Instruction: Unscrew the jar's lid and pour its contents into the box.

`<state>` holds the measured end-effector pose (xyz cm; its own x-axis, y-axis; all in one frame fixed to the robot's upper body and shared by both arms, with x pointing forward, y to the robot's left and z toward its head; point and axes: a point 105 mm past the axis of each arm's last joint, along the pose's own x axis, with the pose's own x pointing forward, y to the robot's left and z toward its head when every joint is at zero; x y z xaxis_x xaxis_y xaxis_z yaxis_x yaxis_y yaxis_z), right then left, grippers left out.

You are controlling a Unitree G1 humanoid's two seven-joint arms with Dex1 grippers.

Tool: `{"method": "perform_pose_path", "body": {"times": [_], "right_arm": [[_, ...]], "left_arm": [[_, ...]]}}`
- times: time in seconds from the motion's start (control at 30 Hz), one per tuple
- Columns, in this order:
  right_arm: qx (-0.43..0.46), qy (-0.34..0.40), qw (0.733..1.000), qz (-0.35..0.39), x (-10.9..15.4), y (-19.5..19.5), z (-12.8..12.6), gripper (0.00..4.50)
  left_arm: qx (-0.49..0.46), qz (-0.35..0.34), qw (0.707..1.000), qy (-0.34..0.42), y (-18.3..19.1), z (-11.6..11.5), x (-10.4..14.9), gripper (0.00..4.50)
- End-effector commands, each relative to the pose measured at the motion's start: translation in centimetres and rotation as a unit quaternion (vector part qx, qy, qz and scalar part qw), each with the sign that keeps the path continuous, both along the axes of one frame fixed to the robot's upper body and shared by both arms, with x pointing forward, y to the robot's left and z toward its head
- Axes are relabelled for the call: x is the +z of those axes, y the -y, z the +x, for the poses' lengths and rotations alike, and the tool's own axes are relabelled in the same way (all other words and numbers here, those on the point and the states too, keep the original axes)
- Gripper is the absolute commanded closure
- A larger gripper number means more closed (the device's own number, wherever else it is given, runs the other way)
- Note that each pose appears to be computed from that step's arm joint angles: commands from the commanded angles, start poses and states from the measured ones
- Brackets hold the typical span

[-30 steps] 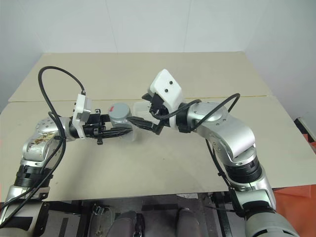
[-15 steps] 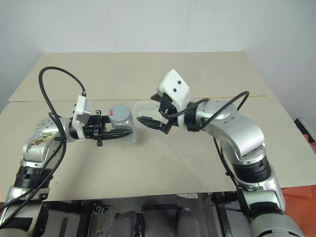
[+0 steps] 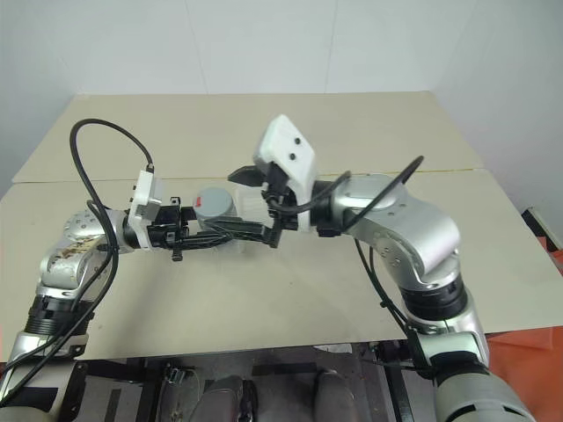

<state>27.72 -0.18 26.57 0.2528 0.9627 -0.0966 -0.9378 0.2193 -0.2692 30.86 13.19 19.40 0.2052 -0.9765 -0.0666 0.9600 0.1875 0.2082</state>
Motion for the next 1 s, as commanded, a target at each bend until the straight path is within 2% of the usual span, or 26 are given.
{"method": "perform_pose_path", "body": {"times": [0.03,0.87,0.97,1.0], "right_arm": [[-0.007,0.018,1.000,-0.005,0.8,-0.8,0.1,0.03],[-0.006,0.015,0.999,-0.035,0.3,-2.1,0.4,0.03],[-0.004,0.017,0.999,-0.035,0.4,-2.1,0.3,0.61],[-0.004,0.017,0.999,-0.037,0.4,-2.1,0.3,0.95]], "left_arm": [[-0.012,-0.001,1.000,0.023,0.2,-0.4,0.9,2.57],[-0.012,0.002,1.000,0.023,0.1,-0.8,0.7,2.57],[-0.012,0.002,1.000,0.023,0.1,-0.9,0.7,2.57],[-0.012,0.002,1.000,0.023,0.1,-0.9,0.7,2.57]]}}
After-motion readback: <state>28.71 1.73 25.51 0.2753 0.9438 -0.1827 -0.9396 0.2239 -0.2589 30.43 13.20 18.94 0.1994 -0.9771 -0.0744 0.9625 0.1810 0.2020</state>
